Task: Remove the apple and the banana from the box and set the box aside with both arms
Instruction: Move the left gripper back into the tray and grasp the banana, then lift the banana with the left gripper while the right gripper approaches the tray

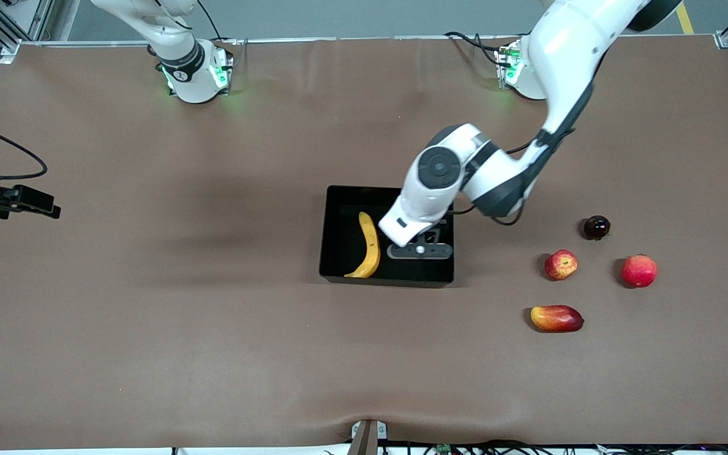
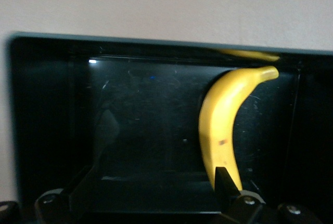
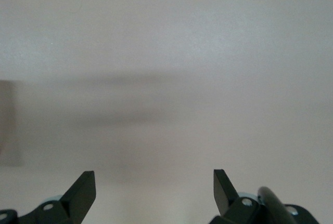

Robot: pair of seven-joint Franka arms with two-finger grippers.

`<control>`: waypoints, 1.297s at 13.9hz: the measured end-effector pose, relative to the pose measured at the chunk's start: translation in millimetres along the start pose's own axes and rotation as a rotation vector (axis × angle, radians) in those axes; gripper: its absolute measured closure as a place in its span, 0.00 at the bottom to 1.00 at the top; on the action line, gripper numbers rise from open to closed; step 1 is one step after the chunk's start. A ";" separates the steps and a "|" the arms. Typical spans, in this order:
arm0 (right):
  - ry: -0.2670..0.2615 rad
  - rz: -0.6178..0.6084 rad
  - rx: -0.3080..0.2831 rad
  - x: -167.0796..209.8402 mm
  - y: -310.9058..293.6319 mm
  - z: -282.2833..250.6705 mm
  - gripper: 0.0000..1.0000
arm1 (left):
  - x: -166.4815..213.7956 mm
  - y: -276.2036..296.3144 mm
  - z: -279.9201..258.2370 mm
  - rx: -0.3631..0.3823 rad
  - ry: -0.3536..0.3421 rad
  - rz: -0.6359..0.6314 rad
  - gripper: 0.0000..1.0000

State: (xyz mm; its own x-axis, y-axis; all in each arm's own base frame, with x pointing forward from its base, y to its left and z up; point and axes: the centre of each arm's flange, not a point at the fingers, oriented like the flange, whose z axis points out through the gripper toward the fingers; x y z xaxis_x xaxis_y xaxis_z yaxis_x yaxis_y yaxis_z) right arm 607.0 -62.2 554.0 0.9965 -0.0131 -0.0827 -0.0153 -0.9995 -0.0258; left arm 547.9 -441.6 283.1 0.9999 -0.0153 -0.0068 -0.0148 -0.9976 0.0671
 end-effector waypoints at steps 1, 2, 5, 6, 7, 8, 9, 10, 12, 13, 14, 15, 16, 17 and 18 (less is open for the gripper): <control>-0.006 0.001 0.001 1.4 1.1 3.3 0.00 | -2.5 10.2 13.3 -0.003 0.006 0.010 0.00; -0.013 0.002 0.001 3.3 1.5 7.8 0.00 | -4.8 18.8 26.5 -0.012 0.011 0.022 0.00; -0.042 0.002 0.004 10.2 2.5 24.7 0.00 | -16.0 40.9 63.1 -0.016 0.031 0.057 0.00; -0.055 0.003 0.005 12.7 2.9 31.8 0.00 | -20.8 49.5 71.8 -0.010 0.038 0.070 0.00; -0.069 0.002 0.006 15.6 2.9 39.7 0.00 | -26.0 59.8 78.1 -0.007 0.044 0.078 0.00; -0.081 0.001 0.008 17.9 2.4 46.9 0.00 | -31.1 69.1 83.7 -0.005 0.045 0.084 0.00; -0.096 0.000 0.009 19.2 1.7 54.6 0.00 | -36.0 76.2 90.5 -0.001 0.044 0.093 0.00; -0.112 -0.001 0.011 18.7 1.2 62.5 0.00 | -39.1 79.6 97.5 0.006 0.046 0.100 0.00; -0.151 0.009 0.019 15.3 0.4 80.5 0.00 | -41.8 79.5 112.1 0.024 0.046 0.107 0.06; -0.167 0.031 0.026 13.7 -0.9 88.4 0.00 | -41.6 77.7 118.0 0.031 0.044 0.106 0.18; -0.179 0.057 0.032 12.5 -3.3 95.0 0.00 | -40.5 78.0 118.2 0.029 0.047 0.106 0.31; -0.187 0.071 0.033 11.9 -7.2 99.7 0.00 | -39.8 79.6 115.8 0.026 0.051 0.108 0.40; -0.193 0.075 0.034 11.5 -12.9 104.0 0.00 | -40.1 81.9 114.0 0.023 0.055 0.111 0.49; -0.200 0.076 0.035 10.7 -18.3 108.6 0.00 | -40.6 84.5 111.5 0.024 0.059 0.115 0.60; -0.207 0.078 0.036 9.5 -23.3 112.5 0.00 | -40.5 86.5 108.2 0.024 0.064 0.118 0.63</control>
State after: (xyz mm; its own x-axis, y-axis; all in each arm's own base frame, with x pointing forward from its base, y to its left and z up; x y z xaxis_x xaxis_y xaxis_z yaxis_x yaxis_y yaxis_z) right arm 607.6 -36.0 441.8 0.9539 -0.0810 -0.2889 -0.0986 -0.9940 -0.0468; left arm 505.3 -534.5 181.2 0.9896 -0.1291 0.0636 -0.1318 -0.9905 0.0396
